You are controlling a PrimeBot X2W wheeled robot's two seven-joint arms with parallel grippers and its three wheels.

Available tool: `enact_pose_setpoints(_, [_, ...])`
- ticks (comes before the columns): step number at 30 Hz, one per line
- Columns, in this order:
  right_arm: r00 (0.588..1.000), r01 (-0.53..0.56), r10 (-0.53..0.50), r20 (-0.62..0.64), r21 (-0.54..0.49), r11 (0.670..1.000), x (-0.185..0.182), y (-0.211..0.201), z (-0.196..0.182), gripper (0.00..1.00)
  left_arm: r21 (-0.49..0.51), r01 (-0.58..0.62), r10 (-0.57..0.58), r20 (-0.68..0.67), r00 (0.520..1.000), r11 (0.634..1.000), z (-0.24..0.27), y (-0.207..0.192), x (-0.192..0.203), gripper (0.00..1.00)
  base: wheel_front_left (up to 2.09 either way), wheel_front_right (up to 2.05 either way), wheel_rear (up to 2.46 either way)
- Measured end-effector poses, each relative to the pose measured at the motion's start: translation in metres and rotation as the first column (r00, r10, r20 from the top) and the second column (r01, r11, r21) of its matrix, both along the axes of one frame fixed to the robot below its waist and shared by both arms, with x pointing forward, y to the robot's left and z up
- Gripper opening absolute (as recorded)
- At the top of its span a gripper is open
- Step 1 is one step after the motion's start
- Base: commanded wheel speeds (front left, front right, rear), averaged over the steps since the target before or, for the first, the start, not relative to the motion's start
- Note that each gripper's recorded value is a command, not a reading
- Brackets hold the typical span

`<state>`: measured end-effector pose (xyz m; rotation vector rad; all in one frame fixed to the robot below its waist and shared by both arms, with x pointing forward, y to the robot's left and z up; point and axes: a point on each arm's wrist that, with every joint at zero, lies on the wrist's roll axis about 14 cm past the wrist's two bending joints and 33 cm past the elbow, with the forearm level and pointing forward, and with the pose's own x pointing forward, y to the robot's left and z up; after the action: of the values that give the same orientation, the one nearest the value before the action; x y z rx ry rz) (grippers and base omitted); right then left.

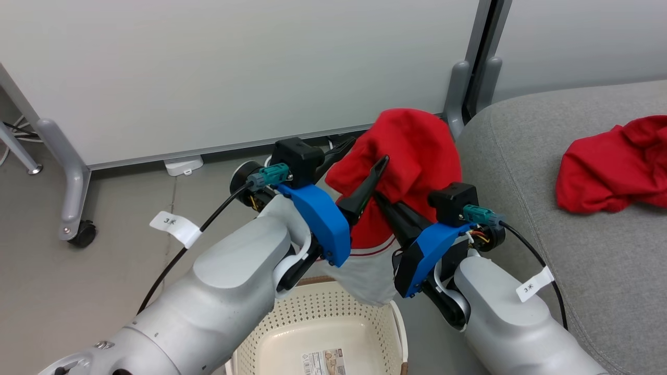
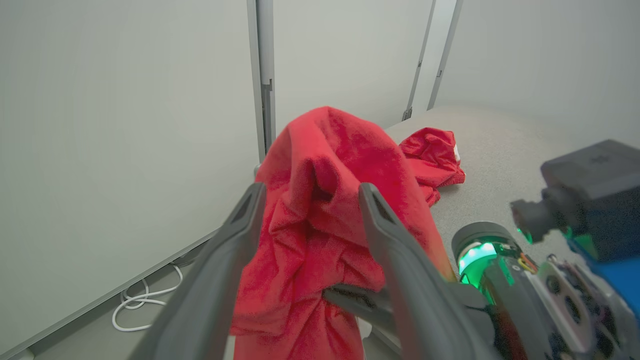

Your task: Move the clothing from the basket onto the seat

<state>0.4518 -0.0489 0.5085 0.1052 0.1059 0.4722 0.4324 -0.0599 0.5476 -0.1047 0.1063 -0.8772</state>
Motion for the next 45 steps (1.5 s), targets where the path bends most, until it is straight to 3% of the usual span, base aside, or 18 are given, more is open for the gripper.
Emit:
enact_pose_setpoints(15, [0.996,0.067,-0.067,0.061,0.006,0.998,0.003,-0.021,0.007,0.0,-0.103,-0.134,0.132,-0.024,0.991,0.986,-0.014,0.048,0.006,1.0,0.0,0.0,0.0])
enact_pose_setpoints(29, [0.976,0.191,-0.186,0.114,-0.036,0.981,-0.009,-0.068,0.007,0.0,-0.145,-0.335,0.342,0.025,0.939,0.931,-0.033,0.119,-0.015,1.0,0.0,0.0,0.0])
enact_pose_setpoints(45, [0.911,0.407,-0.401,0.101,-0.047,0.912,-0.06,-0.143,0.008,0.0,-0.108,-0.351,0.347,-0.048,0.936,0.93,-0.072,0.113,-0.032,1.0,0.0,0.0,0.0])
